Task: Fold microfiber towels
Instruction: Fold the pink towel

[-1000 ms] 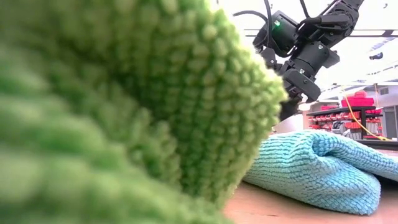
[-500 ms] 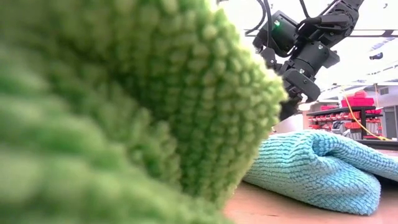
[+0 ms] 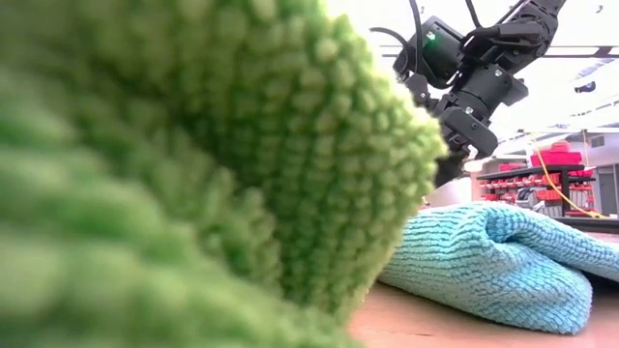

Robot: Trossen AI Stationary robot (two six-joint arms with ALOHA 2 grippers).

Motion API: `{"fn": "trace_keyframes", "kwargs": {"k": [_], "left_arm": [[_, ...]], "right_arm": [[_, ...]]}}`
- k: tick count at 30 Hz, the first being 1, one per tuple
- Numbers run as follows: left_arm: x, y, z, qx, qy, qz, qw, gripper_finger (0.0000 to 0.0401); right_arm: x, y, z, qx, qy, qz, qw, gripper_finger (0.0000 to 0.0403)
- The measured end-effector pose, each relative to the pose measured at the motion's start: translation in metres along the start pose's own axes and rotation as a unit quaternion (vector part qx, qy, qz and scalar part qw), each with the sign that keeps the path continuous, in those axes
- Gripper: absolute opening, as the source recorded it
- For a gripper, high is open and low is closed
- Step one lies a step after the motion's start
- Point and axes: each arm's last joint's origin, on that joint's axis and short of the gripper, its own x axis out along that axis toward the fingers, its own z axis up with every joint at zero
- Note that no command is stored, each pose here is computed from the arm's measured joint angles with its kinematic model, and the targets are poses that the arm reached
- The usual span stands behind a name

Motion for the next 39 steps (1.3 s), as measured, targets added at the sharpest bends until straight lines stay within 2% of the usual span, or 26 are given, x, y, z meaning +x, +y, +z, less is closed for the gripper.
{"fn": "trace_keyframes", "kwargs": {"k": [6,19,31,39], "left_arm": [[0.001,0.003,0.004,-0.005,-0.024,0.007,1.0,0.0068],[-0.005,0.001,0.014,0.031,-0.065,0.024,0.997,0.0051],[-0.007,-0.002,0.022,0.1,-0.092,0.07,0.988,0.0051],[-0.004,0.009,0.019,0.097,-0.083,0.076,0.989,0.0088]], "right_arm": [[0.0,0.0,0.0,0.0,0.001,0.0,1.0,0.0137],[0.0,0.0,-0.001,-0.003,0.005,0.0,1.0,0.0137],[0.0,0.0,-0.001,-0.001,0.005,0.0,1.0,0.0137],[0.0,0.0,-0.001,0.0,0.005,0.0,1.0,0.0137]]}}
